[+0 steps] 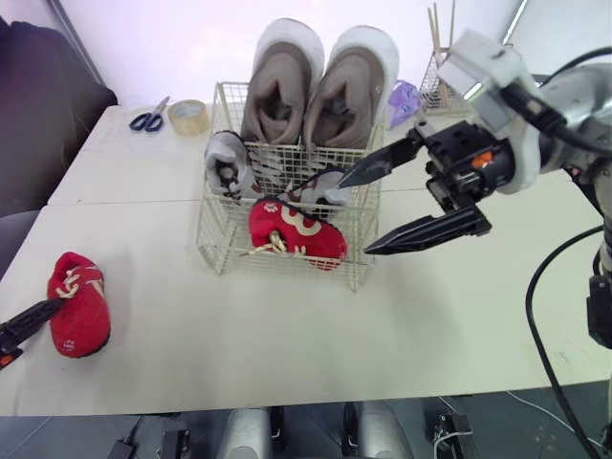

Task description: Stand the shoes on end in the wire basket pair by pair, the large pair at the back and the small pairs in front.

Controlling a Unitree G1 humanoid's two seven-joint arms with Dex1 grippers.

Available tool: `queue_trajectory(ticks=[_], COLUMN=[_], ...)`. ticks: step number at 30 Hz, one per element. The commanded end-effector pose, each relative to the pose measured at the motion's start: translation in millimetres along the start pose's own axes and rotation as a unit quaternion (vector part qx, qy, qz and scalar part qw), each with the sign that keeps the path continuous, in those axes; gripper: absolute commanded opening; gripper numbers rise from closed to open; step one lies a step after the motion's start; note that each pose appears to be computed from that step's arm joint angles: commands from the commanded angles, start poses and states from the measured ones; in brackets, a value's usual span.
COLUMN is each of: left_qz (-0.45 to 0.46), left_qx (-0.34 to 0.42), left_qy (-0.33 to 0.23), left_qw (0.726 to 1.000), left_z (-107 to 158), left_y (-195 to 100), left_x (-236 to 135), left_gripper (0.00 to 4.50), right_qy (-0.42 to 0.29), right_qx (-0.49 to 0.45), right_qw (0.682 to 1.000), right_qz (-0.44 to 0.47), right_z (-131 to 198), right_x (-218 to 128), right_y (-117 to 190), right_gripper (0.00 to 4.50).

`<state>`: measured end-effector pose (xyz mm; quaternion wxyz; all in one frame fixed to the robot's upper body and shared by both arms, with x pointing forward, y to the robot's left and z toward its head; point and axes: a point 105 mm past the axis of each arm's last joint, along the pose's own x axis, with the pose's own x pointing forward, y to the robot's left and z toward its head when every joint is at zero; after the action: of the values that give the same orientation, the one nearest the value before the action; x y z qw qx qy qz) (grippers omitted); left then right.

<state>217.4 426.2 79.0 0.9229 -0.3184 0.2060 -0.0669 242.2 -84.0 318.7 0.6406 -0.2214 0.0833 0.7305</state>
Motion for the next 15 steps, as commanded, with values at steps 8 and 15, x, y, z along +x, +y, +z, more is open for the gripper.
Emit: queue_trajectory(ticks=[8,15], left_qz=[-0.013,-0.025], left_qx=[-0.040,0.007], left_qy=[0.070,0.016], left_qw=[0.997,1.000], left_z=[-26,1], left_y=[-7,-21], left_x=[23,13], left_gripper=[1.65,0.03], right_qy=[0.003,0.028], right_qx=[-0.017,-0.017], right_qw=[0.999,0.999], right_qz=[-0.039,-0.037], right_z=[7,-7], right_x=[-4,-8], right_y=[2,11], right_gripper=[4.50,4.50])
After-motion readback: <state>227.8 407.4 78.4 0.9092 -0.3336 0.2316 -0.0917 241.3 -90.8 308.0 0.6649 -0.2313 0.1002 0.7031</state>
